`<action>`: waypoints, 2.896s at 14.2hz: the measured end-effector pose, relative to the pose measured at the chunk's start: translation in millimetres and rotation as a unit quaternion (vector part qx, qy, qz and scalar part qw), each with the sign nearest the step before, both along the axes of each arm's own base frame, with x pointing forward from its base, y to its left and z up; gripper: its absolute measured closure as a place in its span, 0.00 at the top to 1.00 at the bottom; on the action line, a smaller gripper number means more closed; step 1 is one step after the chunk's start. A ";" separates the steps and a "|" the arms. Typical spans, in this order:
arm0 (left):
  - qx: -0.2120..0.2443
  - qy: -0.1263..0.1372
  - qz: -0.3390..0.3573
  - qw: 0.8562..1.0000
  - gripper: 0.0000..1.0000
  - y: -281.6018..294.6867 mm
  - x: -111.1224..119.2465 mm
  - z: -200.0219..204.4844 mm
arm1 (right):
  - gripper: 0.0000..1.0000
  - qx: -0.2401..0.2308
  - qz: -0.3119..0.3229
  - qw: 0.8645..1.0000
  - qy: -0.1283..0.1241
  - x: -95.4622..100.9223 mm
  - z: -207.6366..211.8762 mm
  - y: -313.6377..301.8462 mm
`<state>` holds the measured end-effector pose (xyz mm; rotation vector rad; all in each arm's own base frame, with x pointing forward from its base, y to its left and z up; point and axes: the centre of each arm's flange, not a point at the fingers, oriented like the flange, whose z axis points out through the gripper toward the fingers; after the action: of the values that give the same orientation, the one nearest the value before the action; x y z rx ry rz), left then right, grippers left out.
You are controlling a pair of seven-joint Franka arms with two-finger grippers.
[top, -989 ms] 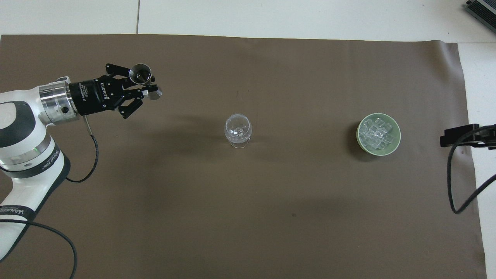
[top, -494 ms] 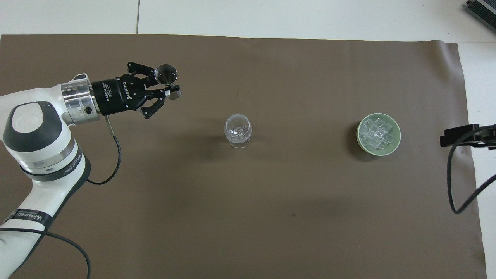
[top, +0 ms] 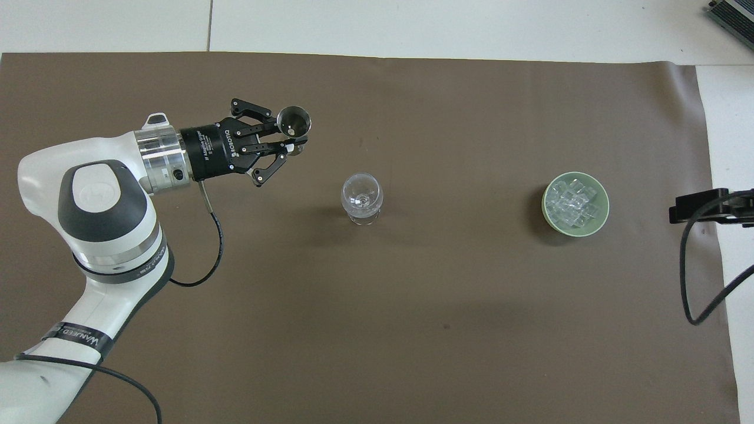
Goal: Pour wine and add ice with both arms
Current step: 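Lift the silver jigger with the left gripper toward the wine glass, then tilt the jigger over the wine glass with the left gripper to pour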
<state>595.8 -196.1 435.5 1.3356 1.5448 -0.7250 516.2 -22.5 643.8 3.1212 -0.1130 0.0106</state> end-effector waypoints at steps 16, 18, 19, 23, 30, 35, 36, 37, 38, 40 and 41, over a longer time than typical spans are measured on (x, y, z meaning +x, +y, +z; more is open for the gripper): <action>0.128 -0.085 -0.070 0.986 0.21 -48.6 -23.8 -6.1 | 1.00 0.000 0.000 1.000 0.000 0.0 0.0 0.0; 0.149 -0.101 -0.075 0.981 0.21 -56.5 -26.3 -4.9 | 1.00 0.000 0.000 1.000 0.000 0.0 0.0 0.0; 0.159 -0.108 -0.082 0.978 0.21 -61.4 -28.3 -4.6 | 1.00 0.000 0.000 1.000 0.000 0.0 0.0 0.0; 0.193 -0.133 -0.109 0.966 0.21 -67.9 -33.4 -2.1 | 1.00 0.000 -0.003 1.000 0.000 -0.1 0.1 -2.8; 0.238 -0.171 -0.091 0.952 0.21 -61.8 -39.2 4.5 | 1.00 -0.001 -0.008 1.000 -0.001 10.7 -10.5 -8.6; 0.274 -0.203 -0.102 0.935 0.21 -74.7 -52.6 6.5 | 1.00 -0.002 -0.019 1.000 -0.001 24.6 -13.9 -15.2; 0.281 -0.208 -0.107 0.931 0.21 -75.1 -52.6 7.0 | 1.00 -0.002 -0.025 1.000 -0.007 23.4 -8.3 -14.9; 0.286 -0.212 -0.112 0.928 0.21 -75.4 -52.5 7.3 | 1.00 -0.002 -0.030 0.999 -0.011 21.6 -3.8 -14.6; 0.291 -0.216 -0.116 0.925 0.21 -75.6 -52.4 7.7 | 1.00 -0.002 -0.033 0.999 -0.014 19.9 -0.9 -14.4; 0.298 -0.224 -0.109 0.921 0.21 -73.9 -50.8 10.1 | 1.00 -0.002 -0.032 0.999 -0.018 19.3 1.2 -13.5; 0.301 -0.228 -0.104 0.920 0.21 -72.8 -49.9 11.4 | 1.00 -0.002 -0.031 0.999 -0.022 20.5 1.8 -12.1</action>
<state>545.9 -268.9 446.9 1.9784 1.2910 -0.0178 536.7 -34.6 645.6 3.1120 -0.2095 0.0801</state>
